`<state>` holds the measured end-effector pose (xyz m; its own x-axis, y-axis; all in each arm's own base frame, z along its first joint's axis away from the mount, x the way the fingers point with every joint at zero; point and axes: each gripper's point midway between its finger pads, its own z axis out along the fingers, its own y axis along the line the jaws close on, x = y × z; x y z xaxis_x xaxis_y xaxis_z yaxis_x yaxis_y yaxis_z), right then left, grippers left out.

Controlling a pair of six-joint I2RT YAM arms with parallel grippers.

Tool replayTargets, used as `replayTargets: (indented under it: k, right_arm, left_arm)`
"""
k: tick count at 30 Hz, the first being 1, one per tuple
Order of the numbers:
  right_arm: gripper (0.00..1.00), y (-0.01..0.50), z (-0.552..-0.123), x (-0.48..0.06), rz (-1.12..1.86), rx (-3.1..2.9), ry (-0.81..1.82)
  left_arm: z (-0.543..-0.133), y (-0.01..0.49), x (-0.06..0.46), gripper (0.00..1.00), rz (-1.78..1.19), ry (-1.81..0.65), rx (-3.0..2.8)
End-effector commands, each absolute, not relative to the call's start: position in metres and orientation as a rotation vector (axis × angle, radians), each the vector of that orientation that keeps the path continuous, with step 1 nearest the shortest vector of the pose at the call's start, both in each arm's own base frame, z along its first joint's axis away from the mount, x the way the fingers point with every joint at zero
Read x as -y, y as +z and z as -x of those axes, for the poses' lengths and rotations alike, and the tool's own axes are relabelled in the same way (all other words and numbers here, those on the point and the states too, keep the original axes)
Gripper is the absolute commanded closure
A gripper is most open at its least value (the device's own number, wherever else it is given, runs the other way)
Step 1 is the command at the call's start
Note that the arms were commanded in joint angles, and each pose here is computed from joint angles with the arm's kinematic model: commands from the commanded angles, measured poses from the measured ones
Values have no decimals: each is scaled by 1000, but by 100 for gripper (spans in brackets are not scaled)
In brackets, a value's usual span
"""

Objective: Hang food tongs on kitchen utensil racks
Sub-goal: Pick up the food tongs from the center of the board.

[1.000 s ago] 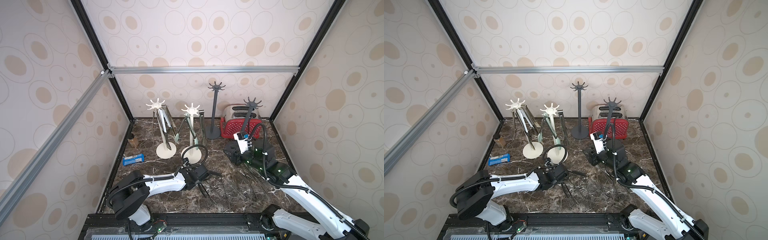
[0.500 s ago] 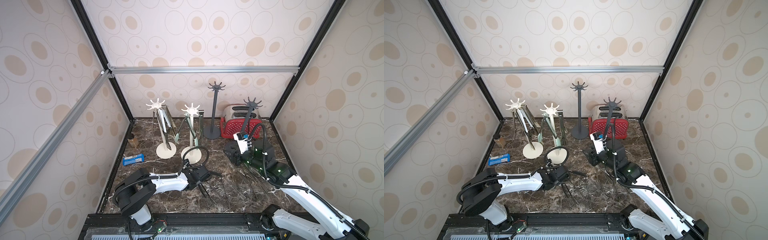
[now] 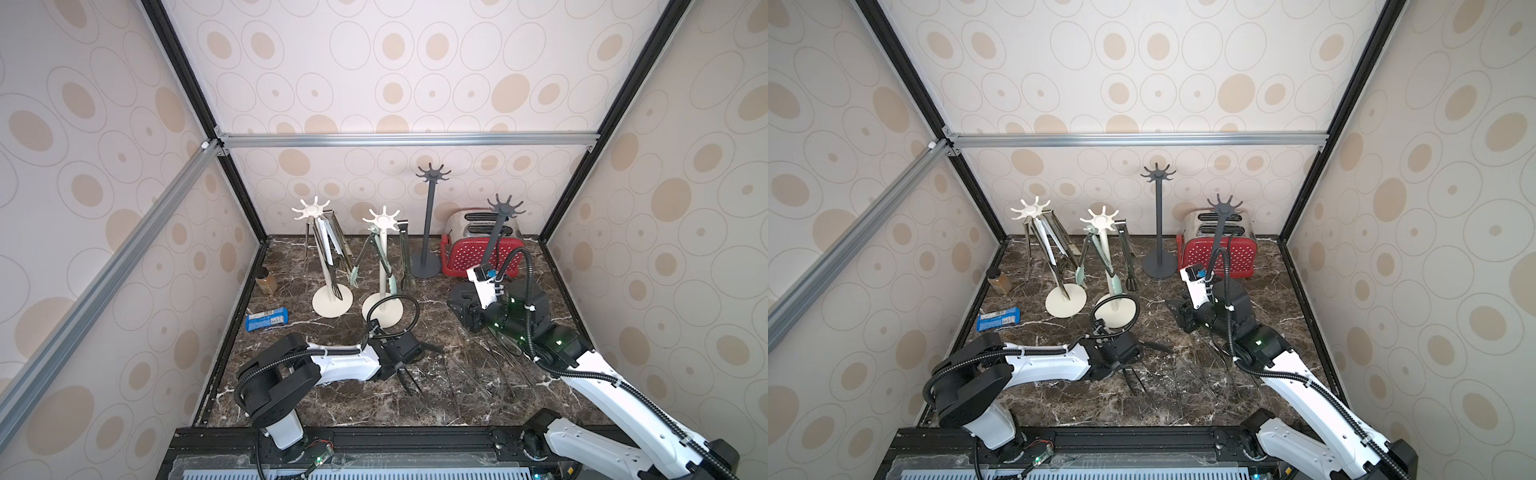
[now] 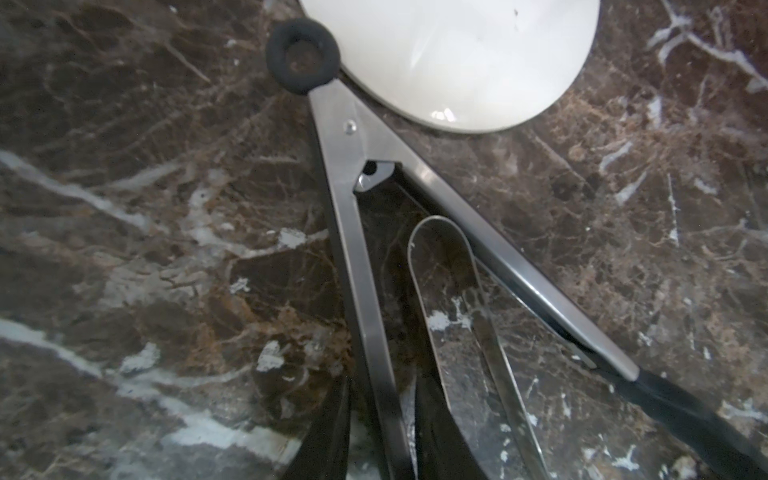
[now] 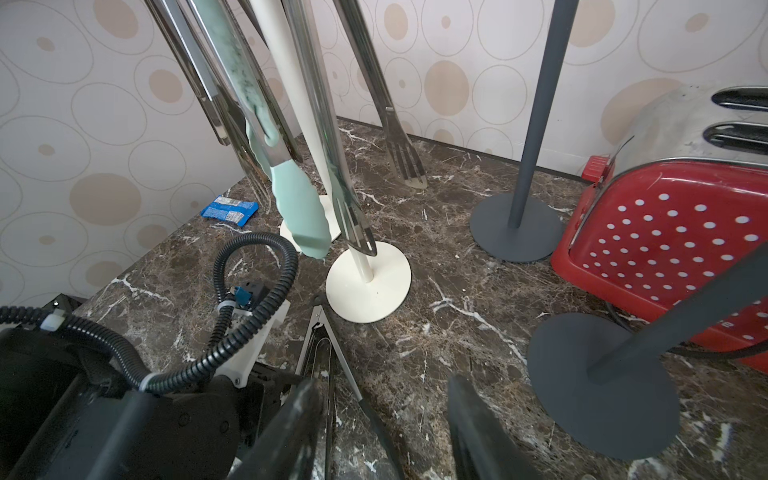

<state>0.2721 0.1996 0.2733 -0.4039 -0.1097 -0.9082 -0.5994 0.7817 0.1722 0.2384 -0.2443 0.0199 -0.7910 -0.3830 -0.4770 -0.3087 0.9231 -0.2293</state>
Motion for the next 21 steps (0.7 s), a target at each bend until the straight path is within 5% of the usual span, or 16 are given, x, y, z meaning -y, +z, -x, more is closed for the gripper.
replayTargets:
  k: [1, 21]
  right_arm:
    - [48, 271, -267, -197, 559, -1938, 578]
    - [48, 271, -267, -190, 552, -1931, 564]
  left_arm:
    - [-232, 6, 236, 73, 522, -110, -2590]
    - [-232, 2, 243, 95, 524, -90, -2627]
